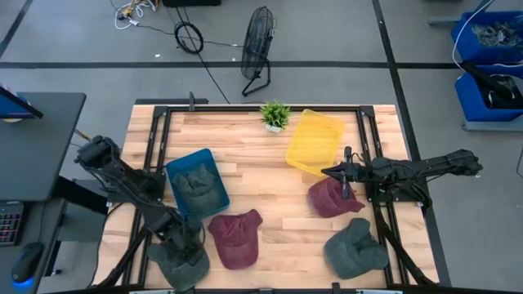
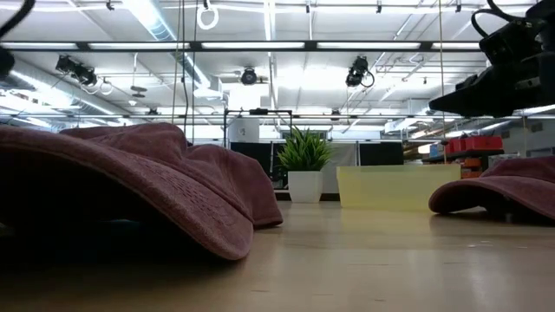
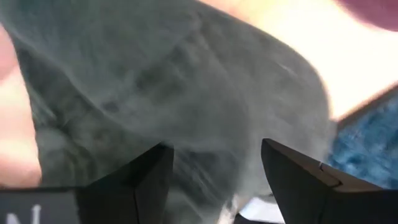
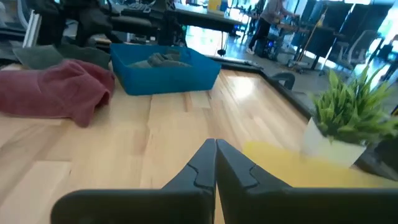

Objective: Pick & Place hat
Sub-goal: Put the left gray cap into the blue bin

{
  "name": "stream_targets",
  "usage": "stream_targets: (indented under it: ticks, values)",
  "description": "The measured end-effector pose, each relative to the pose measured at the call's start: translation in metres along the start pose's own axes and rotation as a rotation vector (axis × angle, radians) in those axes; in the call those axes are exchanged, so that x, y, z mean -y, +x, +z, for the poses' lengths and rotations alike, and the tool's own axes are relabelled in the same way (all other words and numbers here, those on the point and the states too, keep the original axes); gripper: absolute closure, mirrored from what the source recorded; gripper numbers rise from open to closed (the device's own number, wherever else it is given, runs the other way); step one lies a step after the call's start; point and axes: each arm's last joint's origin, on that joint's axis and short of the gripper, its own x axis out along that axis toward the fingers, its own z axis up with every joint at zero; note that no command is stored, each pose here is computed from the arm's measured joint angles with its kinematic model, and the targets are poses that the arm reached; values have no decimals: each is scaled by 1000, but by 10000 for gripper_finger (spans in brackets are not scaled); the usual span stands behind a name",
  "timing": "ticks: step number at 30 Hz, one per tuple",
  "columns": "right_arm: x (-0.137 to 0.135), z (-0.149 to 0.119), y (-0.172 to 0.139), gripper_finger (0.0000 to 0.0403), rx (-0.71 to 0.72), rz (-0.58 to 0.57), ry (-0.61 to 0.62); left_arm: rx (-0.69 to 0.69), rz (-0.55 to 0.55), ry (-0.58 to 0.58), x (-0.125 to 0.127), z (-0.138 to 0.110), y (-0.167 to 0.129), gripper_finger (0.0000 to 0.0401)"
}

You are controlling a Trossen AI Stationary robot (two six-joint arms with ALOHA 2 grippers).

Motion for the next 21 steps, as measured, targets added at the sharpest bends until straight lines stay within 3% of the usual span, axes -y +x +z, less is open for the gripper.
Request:
stream_targets:
  ticks: [4, 7, 15, 21]
  values:
    - [1, 4, 0, 392, 43, -9, -89, -2, -24, 146, 4, 3, 15, 173]
    - [2, 8, 0, 392, 84, -21, -145, 1, -29, 246, 5, 4, 19, 212]
    - [3, 17, -1, 392, 165, -55, -273, -8, -84, 292, 19, 0, 6, 378]
    - [3, 17, -2, 392, 166, -60, -326, -20, -235, 316, 52, -16, -45, 381]
